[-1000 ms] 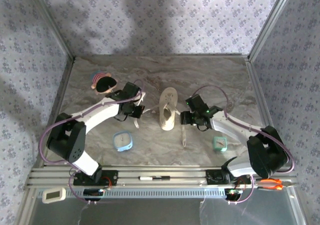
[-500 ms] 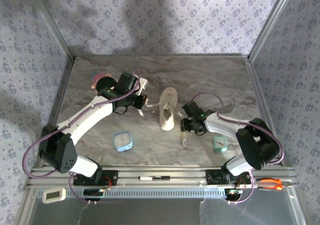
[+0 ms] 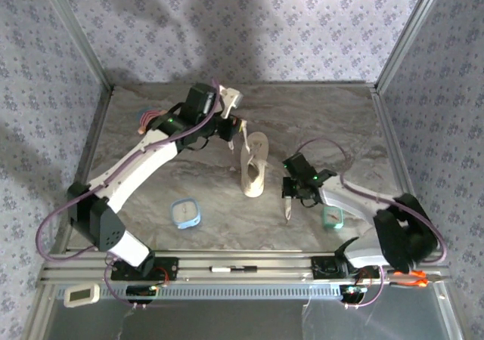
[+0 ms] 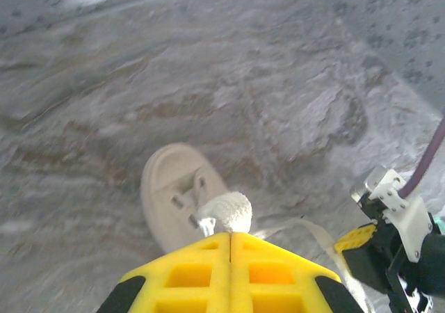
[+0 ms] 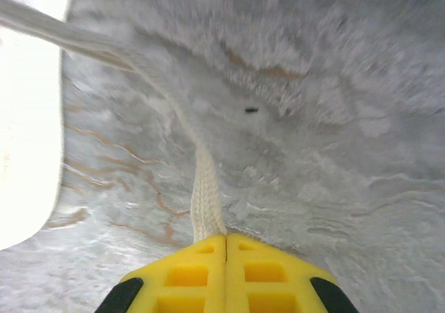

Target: Tie the shoes

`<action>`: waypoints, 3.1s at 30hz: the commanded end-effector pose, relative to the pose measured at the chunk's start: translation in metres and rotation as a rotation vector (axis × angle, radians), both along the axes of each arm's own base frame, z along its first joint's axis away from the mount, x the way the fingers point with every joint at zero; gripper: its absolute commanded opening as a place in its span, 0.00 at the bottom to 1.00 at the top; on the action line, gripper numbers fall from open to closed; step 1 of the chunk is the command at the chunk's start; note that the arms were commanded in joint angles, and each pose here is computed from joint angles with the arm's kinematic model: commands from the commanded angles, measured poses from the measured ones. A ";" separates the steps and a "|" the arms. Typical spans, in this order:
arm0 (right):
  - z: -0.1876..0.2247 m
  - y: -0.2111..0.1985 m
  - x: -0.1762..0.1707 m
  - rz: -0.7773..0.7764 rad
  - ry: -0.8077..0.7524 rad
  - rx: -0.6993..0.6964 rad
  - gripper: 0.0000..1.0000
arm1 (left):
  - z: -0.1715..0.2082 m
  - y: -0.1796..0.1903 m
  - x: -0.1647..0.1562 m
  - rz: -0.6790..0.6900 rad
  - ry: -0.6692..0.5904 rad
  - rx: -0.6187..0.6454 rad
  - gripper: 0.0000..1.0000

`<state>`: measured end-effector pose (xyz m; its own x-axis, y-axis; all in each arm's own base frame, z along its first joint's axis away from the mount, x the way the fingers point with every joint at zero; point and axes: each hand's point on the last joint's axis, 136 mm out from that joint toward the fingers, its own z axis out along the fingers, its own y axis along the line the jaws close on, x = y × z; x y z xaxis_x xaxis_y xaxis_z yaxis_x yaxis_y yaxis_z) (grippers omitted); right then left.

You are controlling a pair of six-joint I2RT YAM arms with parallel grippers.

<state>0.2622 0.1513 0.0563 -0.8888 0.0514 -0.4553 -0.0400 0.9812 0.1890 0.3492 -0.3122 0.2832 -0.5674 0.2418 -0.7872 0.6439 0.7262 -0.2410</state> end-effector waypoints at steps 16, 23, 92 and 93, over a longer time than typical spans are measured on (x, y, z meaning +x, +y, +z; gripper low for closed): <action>0.040 0.007 0.018 -0.008 0.014 0.320 0.00 | -0.070 -0.039 -0.009 -0.015 0.200 0.048 0.00; 0.053 0.027 0.035 0.010 0.016 0.393 0.00 | -0.082 -0.047 -0.027 0.020 0.276 -0.086 0.00; 0.070 0.022 0.018 -0.244 0.146 0.617 0.00 | -0.154 -0.091 -0.116 -0.381 -0.371 0.129 0.53; 0.072 0.022 0.018 -0.245 0.140 0.620 0.00 | -0.159 -0.091 -0.116 -0.379 -0.359 0.137 0.53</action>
<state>0.2806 0.1698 0.1112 -0.8725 0.4605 -0.1633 0.2365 0.6905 0.6836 0.2186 -0.4028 0.1213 -0.0745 0.5403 -0.8382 0.9288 0.3436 0.1389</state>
